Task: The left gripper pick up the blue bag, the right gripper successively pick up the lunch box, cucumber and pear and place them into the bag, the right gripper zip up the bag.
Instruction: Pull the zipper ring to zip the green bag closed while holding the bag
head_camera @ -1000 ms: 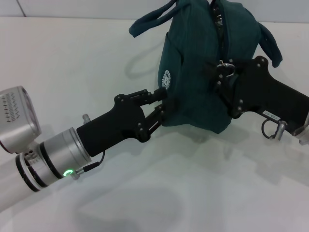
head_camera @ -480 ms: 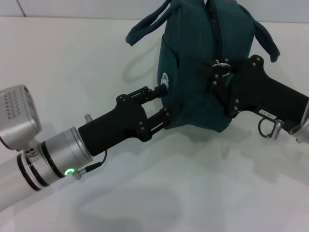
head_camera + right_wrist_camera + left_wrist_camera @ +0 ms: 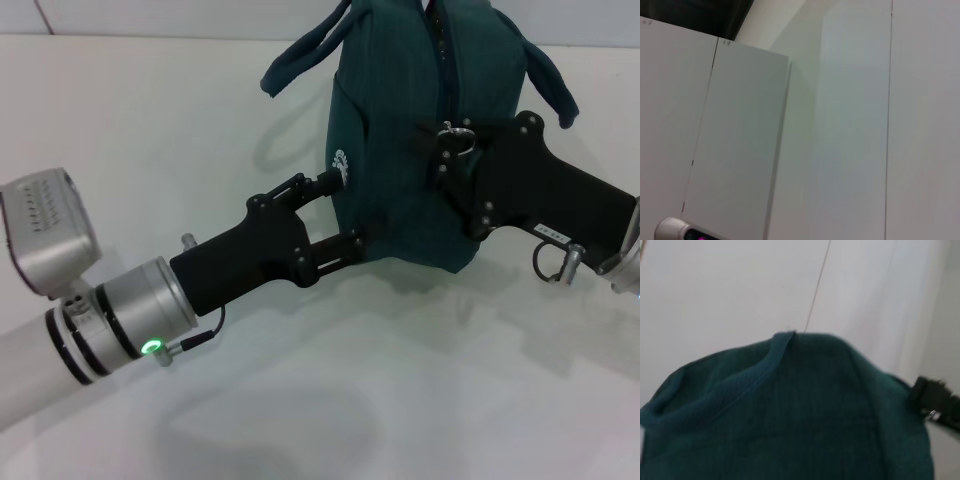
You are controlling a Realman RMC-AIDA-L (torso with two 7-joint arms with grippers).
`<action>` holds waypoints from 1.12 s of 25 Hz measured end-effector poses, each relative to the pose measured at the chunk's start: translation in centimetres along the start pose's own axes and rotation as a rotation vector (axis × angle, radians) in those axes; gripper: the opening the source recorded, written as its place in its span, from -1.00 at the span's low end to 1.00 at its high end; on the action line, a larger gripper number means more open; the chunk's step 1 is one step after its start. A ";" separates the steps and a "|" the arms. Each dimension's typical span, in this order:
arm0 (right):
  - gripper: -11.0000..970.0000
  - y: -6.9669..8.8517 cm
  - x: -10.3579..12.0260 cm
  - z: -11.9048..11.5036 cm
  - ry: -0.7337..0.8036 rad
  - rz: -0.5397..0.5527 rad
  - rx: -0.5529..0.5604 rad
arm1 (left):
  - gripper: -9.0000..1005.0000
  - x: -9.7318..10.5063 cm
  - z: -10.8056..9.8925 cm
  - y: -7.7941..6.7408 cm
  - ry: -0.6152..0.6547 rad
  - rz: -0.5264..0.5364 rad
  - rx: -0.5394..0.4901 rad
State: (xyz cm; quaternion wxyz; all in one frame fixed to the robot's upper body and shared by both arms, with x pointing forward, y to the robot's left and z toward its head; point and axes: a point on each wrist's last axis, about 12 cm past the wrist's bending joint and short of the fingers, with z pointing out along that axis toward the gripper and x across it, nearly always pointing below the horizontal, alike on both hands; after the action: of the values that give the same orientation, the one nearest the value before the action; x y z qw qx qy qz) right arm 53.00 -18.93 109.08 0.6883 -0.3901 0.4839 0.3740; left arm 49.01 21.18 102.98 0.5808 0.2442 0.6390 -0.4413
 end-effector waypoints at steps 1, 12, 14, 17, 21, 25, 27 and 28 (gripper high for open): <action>-0.91 0.0 0.0 0.0 0.001 0.000 0.000 | 0.62 0.0 0.1 0.2 0.009 0.003 -0.009; -0.91 -0.1 0.2 0.0 0.016 0.006 0.010 | 0.58 0.2 -0.2 0.8 0.011 0.042 -0.072; -0.91 -0.1 0.2 0.0 0.016 0.007 0.011 | 0.57 0.2 -0.2 0.7 0.014 0.048 -0.070; -0.91 -0.1 0.2 0.0 0.018 0.008 0.011 | 0.39 0.3 -0.2 0.7 0.018 0.063 -0.068; -0.91 -0.1 0.3 -0.1 0.020 0.009 0.011 | 0.01 0.3 -0.1 0.8 0.027 0.072 -0.075; -0.91 -0.1 0.3 -0.1 0.024 0.009 0.012 | -0.28 0.2 0.0 1.0 0.031 0.088 -0.076; -0.91 -0.1 0.4 -0.1 0.028 0.009 0.014 | -0.45 0.2 0.0 1.0 0.031 0.102 -0.077; -0.91 -0.1 0.4 -0.1 0.030 0.010 0.014 | -0.54 0.2 0.0 1.0 0.031 0.109 -0.077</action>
State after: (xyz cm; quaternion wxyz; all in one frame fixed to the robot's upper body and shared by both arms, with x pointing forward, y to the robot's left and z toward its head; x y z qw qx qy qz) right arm 53.19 -18.98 108.73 0.6819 -0.3883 0.4988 0.3680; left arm 49.75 21.62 102.47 0.6030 0.2628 0.6502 -0.3803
